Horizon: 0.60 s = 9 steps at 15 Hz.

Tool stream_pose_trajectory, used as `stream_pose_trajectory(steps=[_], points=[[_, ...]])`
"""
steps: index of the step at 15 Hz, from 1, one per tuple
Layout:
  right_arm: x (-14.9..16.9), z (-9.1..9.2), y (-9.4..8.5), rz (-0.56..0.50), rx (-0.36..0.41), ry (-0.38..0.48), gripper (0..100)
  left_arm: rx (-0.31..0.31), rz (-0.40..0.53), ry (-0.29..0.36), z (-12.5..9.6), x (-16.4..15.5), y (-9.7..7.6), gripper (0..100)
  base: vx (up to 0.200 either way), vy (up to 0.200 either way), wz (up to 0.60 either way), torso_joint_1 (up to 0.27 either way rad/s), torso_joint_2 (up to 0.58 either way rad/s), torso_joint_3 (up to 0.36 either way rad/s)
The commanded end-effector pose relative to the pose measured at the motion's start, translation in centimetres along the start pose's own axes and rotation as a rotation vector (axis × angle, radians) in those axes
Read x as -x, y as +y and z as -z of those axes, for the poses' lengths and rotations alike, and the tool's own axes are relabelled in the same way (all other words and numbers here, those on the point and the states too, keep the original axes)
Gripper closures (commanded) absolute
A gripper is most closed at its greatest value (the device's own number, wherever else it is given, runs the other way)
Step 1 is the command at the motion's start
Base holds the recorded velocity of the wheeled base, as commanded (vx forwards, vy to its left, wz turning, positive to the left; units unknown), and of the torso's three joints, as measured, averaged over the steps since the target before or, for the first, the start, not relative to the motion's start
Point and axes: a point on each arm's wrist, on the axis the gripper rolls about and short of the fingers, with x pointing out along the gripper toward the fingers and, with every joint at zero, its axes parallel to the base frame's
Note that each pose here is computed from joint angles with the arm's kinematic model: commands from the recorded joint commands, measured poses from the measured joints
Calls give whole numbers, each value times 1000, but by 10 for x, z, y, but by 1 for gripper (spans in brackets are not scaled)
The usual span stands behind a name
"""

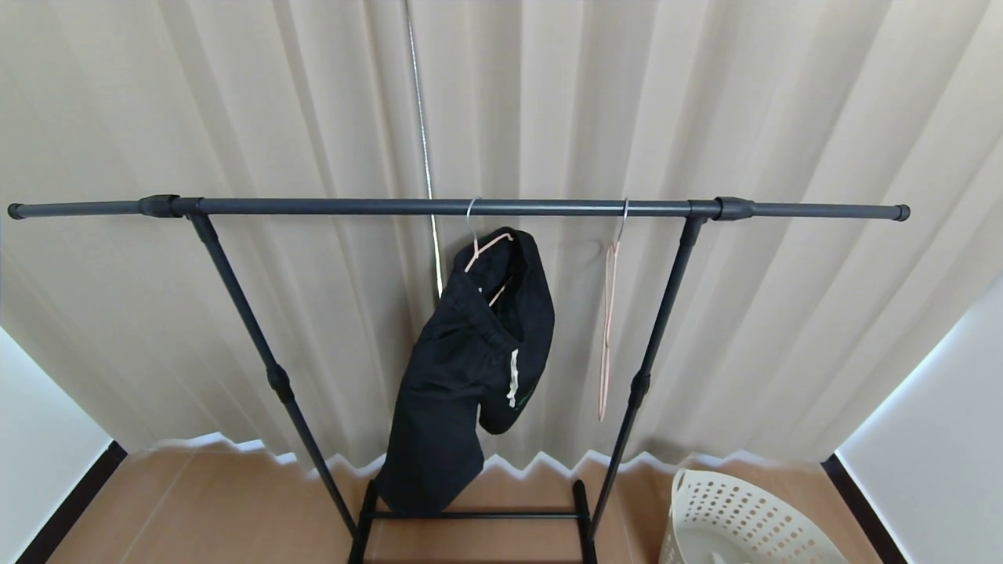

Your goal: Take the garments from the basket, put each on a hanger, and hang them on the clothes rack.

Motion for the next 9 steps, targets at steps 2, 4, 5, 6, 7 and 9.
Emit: stream_pose_trajectory(steps=[2, 4, 5, 6, 7, 9], points=[[0, 0, 0, -1, -1, 1, 0, 0, 0, 1, 0, 0, 0, 0, 0, 0, 0, -146, 330, 190], [0, 0, 0, -1, 0, 6, 0, 0, 0, 1, 0, 0, 0, 0, 0, 0, 0, -151, 344, 195], [0, 0, 0, -1, 0, 6, 0, 0, 0, 1, 0, 0, 0, 0, 0, 0, 0, -149, 339, 207], [0, 0, 0, -1, 0, 6, 0, 0, 0, 1, 0, 0, 0, 0, 0, 0, 0, -144, 349, 188], [0, 0, 0, -1, 0, 6, 0, 0, 0, 1, 0, 0, 0, 0, 0, 0, 0, -149, 334, 178], [0, 0, 0, -1, -1, 4, 0, 0, 0, 1, 0, 0, 0, 0, 0, 0, 0, -149, 349, 200]])
